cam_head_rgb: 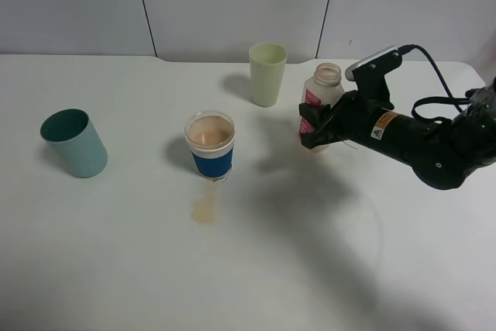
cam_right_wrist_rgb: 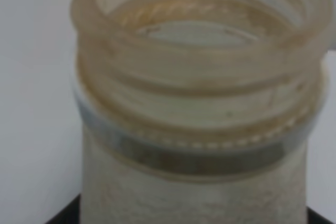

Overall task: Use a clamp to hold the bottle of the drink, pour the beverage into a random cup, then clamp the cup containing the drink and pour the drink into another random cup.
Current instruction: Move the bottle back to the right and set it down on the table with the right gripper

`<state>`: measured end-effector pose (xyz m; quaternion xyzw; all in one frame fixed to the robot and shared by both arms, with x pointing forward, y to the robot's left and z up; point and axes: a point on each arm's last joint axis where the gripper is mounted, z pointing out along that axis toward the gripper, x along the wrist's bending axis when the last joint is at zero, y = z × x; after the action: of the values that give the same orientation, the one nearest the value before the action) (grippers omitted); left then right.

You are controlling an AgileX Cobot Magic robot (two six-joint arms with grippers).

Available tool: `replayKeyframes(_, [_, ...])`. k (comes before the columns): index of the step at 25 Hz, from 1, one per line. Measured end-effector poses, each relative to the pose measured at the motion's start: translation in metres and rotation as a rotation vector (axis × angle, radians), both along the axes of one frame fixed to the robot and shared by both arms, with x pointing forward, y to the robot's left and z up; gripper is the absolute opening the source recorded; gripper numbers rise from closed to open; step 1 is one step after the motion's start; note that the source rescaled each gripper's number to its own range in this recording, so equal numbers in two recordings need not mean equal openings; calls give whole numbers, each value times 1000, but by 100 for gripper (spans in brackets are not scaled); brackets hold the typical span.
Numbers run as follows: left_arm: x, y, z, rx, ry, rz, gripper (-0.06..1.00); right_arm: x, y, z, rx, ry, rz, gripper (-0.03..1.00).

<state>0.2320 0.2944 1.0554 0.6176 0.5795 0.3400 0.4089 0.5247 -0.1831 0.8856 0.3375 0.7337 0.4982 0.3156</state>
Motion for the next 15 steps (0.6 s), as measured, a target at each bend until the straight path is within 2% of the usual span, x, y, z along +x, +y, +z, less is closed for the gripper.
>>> replayKeyframes(5, [0, 0, 0, 0, 0, 0, 100, 1, -2, -10, 43, 48, -39, 0])
replayKeyframes(15, [0, 0, 0, 0, 0, 0, 100, 2, -2, -15, 51, 38, -35, 0])
